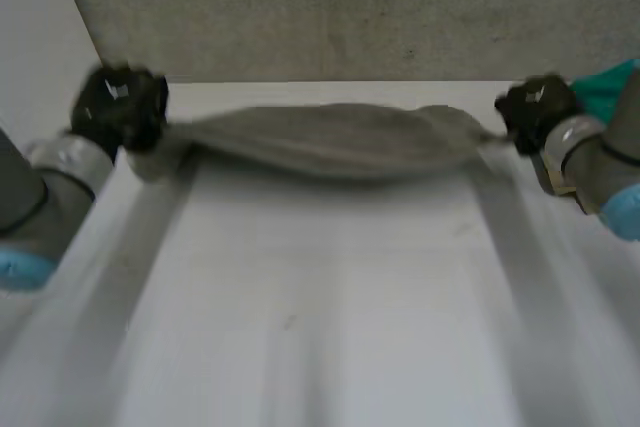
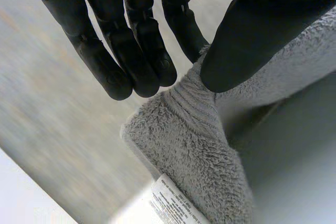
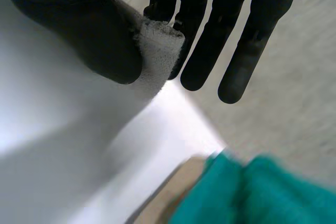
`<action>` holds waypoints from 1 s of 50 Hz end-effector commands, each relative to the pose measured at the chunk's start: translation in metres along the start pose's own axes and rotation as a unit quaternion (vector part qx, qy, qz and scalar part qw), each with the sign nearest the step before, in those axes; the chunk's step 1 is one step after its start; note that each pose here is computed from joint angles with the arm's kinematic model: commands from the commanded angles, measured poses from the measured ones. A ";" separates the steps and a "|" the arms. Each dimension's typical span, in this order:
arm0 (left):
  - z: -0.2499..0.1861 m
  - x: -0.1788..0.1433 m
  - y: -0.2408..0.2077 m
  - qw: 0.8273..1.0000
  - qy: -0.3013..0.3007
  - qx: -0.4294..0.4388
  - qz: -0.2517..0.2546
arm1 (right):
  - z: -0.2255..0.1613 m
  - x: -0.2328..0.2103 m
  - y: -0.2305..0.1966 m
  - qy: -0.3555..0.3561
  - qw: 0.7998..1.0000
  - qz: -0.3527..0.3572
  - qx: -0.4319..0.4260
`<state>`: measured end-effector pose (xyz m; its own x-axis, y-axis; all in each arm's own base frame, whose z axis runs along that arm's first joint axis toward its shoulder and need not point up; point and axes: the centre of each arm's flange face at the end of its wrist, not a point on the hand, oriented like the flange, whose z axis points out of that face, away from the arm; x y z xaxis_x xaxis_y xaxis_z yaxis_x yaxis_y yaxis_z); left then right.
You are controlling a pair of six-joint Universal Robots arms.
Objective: Fold the laundry.
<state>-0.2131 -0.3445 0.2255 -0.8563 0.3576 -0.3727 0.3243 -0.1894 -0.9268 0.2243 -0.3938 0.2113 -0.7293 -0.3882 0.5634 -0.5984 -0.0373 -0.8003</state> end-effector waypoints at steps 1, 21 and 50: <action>-0.064 0.028 0.049 0.986 0.062 -0.154 0.000 | -0.040 -0.016 0.044 -0.079 0.987 -0.051 -0.131; -0.122 0.045 0.011 0.945 0.182 -0.246 0.116 | -0.083 0.006 0.060 -0.142 0.959 -0.114 -0.216; 0.029 0.057 0.031 0.972 0.071 -0.150 0.166 | 0.038 -0.011 0.063 0.002 0.989 -0.122 -0.078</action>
<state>-0.2513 -0.3472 0.1784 -0.6363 0.4603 -0.6191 0.6968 -0.0014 -0.7172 0.1963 -0.4147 0.1563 -0.5641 -0.4059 0.7190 -0.7998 0.0521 -0.5981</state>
